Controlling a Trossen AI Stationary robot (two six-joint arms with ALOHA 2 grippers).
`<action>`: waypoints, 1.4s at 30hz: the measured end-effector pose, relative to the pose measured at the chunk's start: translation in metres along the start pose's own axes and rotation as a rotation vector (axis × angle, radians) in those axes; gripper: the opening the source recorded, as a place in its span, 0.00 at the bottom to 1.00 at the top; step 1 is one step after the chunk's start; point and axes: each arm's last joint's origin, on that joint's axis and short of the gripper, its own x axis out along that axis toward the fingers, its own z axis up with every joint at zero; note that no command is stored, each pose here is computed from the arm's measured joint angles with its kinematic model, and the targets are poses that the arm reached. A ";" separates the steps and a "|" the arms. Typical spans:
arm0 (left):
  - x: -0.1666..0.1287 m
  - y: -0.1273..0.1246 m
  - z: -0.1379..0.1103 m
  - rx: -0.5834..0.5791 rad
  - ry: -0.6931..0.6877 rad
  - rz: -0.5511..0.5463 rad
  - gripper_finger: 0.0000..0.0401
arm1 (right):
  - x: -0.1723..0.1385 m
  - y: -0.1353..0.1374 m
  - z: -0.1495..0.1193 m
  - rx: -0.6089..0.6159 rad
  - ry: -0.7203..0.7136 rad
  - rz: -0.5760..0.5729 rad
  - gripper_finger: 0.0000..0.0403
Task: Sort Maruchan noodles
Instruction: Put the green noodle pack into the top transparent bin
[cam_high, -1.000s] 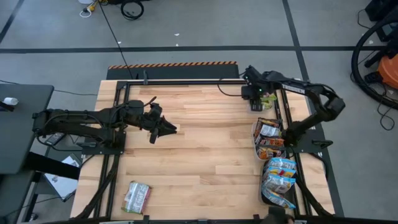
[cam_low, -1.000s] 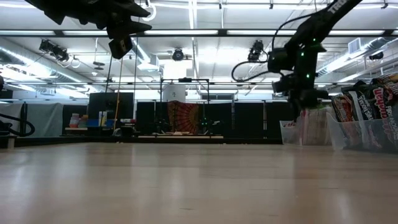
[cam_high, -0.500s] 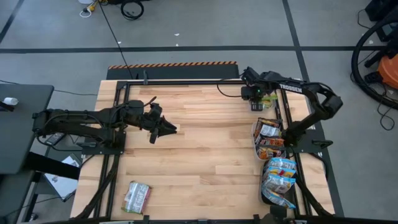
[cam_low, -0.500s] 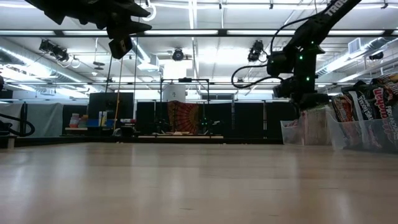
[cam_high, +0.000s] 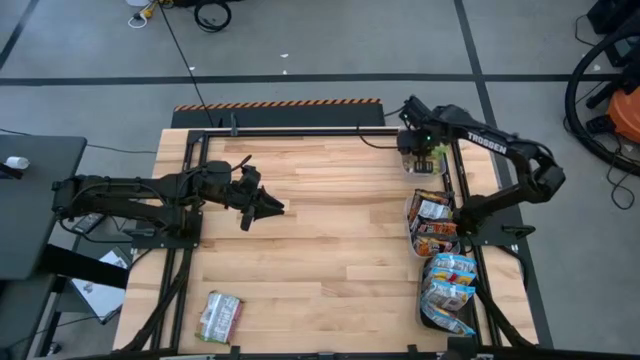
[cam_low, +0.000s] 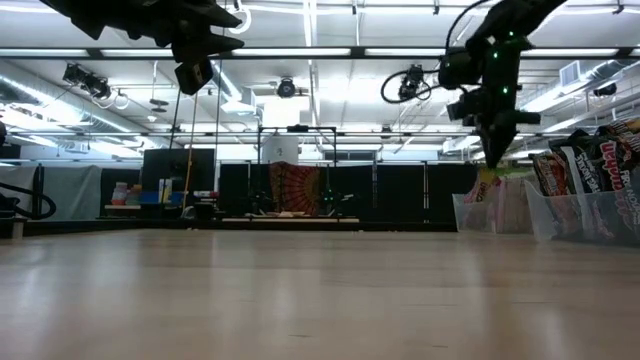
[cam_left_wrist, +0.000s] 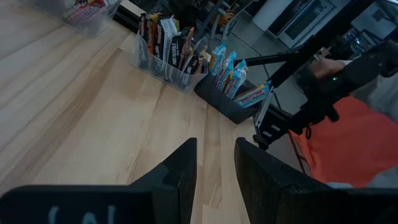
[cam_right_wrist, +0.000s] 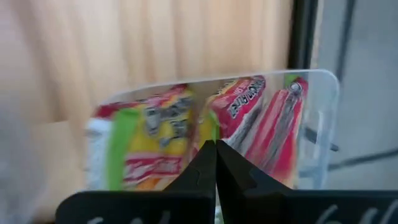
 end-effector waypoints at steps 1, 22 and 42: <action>0.000 0.000 0.000 0.000 0.000 0.000 0.28 | -0.004 -0.001 -0.001 0.004 -0.003 0.028 0.01; -0.009 -0.022 -0.026 -0.140 0.471 0.083 0.28 | -0.021 -0.003 -0.002 0.142 -0.051 0.014 0.33; 0.005 -0.140 -0.180 -0.274 1.245 0.024 0.27 | -0.120 0.034 -0.021 0.301 -0.573 -0.336 0.49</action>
